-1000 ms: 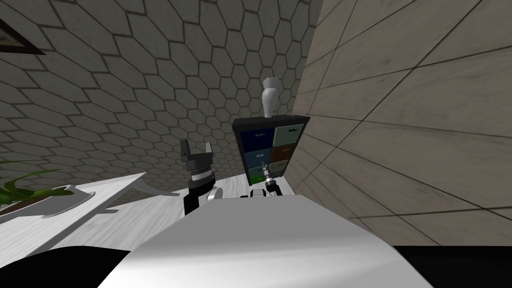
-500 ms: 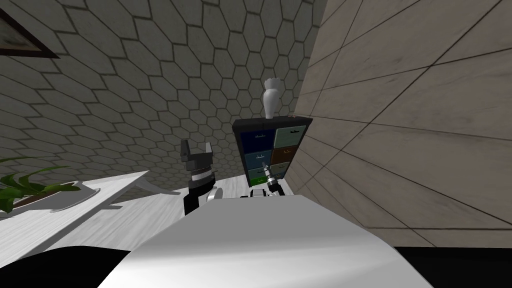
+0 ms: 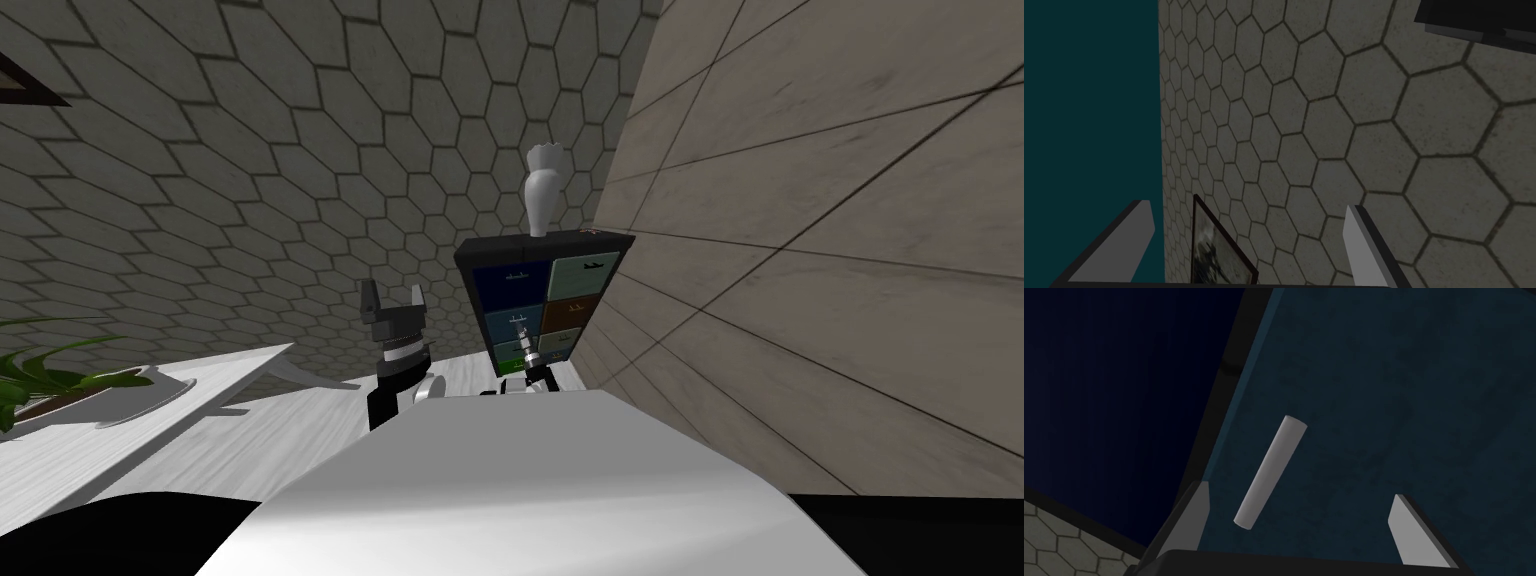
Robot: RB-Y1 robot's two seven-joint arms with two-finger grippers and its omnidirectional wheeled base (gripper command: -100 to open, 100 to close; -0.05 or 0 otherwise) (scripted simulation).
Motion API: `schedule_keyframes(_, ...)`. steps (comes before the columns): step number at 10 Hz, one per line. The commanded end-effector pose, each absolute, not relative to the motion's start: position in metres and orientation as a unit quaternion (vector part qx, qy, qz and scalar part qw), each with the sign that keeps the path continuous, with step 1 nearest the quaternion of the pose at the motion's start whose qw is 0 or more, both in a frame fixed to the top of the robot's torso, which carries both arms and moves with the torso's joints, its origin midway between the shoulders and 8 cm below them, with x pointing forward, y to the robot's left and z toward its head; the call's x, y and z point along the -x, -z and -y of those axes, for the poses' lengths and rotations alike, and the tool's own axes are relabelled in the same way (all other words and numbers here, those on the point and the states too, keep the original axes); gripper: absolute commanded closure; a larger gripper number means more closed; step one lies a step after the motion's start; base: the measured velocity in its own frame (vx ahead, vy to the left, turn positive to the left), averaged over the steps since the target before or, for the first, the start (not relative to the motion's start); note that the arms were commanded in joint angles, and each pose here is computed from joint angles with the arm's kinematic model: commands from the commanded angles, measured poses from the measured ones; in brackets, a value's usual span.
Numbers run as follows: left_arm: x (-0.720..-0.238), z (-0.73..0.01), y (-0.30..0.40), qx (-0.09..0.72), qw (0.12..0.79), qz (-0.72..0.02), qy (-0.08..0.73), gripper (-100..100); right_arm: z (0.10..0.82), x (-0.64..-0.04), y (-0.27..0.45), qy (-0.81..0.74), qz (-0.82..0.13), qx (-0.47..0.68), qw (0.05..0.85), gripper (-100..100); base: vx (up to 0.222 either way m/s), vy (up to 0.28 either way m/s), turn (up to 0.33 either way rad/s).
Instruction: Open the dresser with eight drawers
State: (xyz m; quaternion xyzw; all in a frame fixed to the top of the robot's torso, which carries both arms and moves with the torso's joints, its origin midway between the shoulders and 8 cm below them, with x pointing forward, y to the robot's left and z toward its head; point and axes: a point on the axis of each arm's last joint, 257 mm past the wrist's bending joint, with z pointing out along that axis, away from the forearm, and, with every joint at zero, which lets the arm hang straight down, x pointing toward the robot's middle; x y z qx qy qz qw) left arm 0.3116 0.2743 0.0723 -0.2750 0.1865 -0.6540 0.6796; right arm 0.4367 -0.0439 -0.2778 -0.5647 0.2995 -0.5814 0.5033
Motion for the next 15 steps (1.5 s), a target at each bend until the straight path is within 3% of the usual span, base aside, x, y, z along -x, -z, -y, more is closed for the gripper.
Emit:
schedule_keyframes(1, -0.312, -0.274, -0.072, 0.275, 0.680, -0.186, 0.654, 0, 0.025, -0.439, 0.265, 0.574, -0.317, 0.547, 0.520, -100, 0.000, 0.000, 0.000)
schedule_keyframes(4, -0.312, -0.274, -0.072, 0.275, 0.680, -0.187, 0.654, 0, 0.023, -0.443, 0.260, 0.576, -0.315, 0.548, 0.518, -100, 0.024, -0.015, 0.010)
schedule_keyframes(5, -0.312, -0.274, -0.072, 0.275, 0.680, -0.187, 0.654, 0, 0.022, -0.443, 0.260, 0.576, -0.314, 0.550, 0.517, 100, 0.000, 0.000, 0.000)
schedule_keyframes(11, -0.312, -0.274, -0.072, 0.275, 0.680, -0.186, 0.654, 0, 0.013, -0.442, 0.254, 0.575, -0.310, 0.550, 0.520, 100, -0.156, -0.024, -0.020)
schedule_keyframes(12, -0.312, -0.274, -0.072, 0.275, 0.680, -0.186, 0.654, 0, 0.024, -0.441, 0.263, 0.579, -0.299, 0.561, 0.511, -100, -0.020, 0.000, 0.004)
schedule_keyframes(15, -0.312, -0.274, -0.072, 0.275, 0.680, -0.187, 0.654, 0, 0.047, -0.438, 0.278, 0.587, -0.276, 0.582, 0.491, -100, 0.018, 0.002, 0.001)
